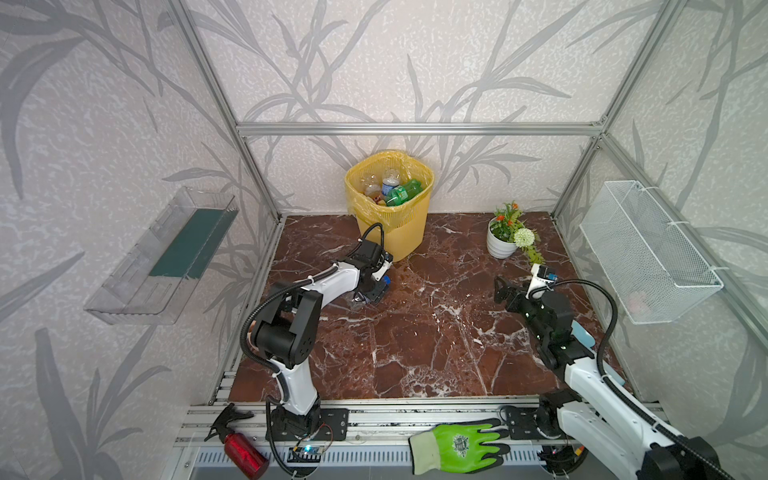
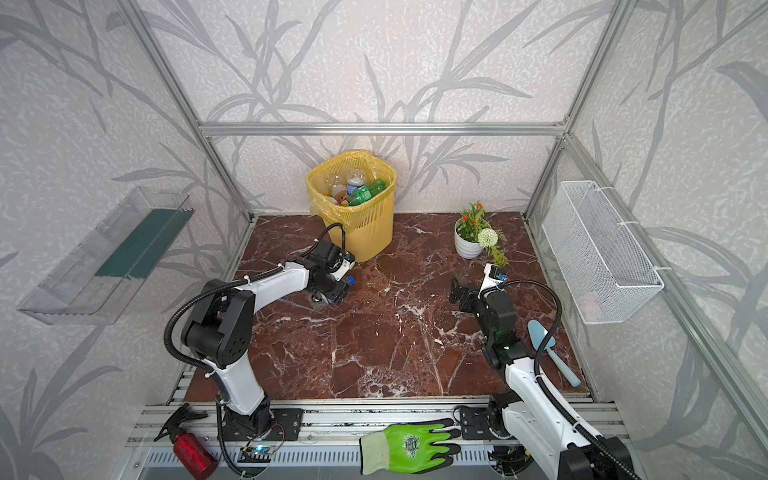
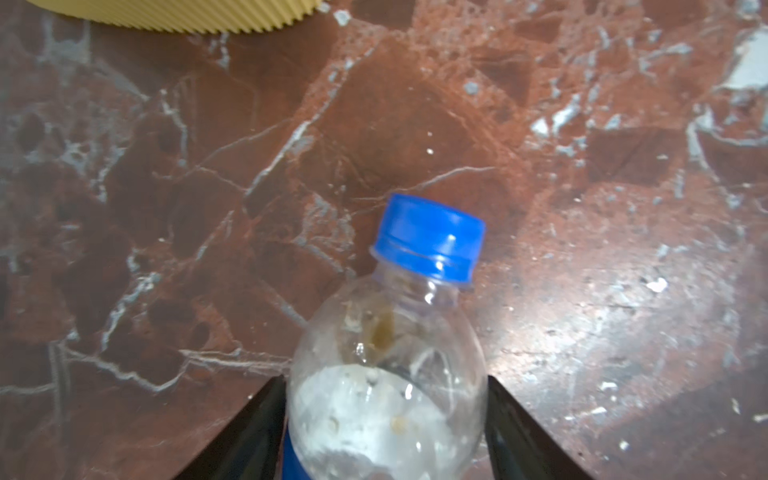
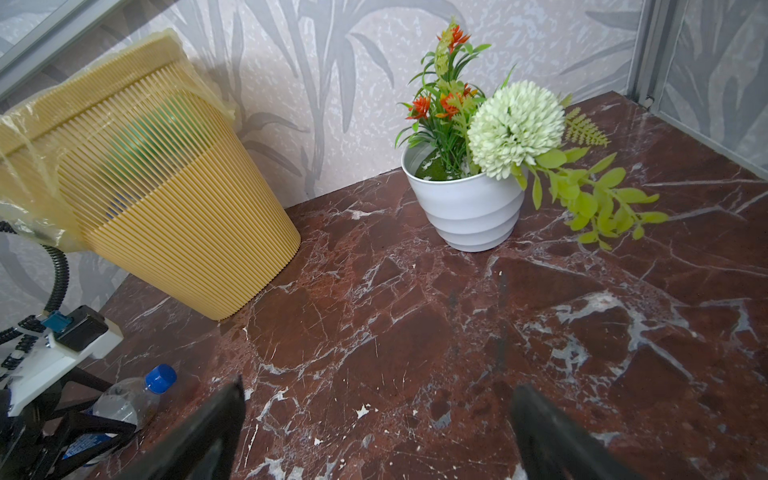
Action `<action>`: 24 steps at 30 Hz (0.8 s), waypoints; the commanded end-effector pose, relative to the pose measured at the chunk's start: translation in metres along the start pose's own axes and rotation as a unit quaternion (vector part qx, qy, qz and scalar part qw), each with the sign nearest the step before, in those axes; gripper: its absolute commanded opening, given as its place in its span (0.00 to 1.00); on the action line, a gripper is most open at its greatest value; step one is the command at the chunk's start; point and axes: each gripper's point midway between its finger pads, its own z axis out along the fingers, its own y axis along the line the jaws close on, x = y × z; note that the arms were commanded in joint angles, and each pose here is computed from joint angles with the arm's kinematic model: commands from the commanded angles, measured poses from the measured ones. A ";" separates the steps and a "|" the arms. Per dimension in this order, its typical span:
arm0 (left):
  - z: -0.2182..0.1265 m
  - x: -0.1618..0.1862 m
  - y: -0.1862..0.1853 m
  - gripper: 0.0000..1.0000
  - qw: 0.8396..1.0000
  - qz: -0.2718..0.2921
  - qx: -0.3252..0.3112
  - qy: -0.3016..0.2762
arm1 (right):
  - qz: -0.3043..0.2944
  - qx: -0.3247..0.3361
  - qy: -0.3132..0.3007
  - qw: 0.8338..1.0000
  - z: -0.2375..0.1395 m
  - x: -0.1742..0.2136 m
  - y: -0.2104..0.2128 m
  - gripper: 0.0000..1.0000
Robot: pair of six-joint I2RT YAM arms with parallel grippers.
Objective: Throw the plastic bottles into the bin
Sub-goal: 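Lower the left gripper onto the blue-capped water bottle and close it, then lift the blue-capped water bottle with the left gripper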
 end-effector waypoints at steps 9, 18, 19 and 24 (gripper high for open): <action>-0.006 0.014 -0.019 0.67 0.999 -0.015 0.047 0.024 | 0.006 -0.007 -0.019 1.000 0.001 -0.012 0.004 1.00; -0.007 0.020 -0.023 0.72 0.997 -0.014 0.039 0.061 | 0.008 -0.012 -0.022 1.000 0.001 -0.015 0.006 1.00; -0.007 0.022 -0.024 0.72 0.997 -0.012 0.038 0.066 | 0.008 -0.012 -0.021 1.000 0.001 -0.014 0.006 1.00; -0.009 0.020 -0.030 0.63 0.997 -0.017 0.046 0.057 | 0.010 -0.012 -0.020 1.000 0.001 -0.013 0.006 1.00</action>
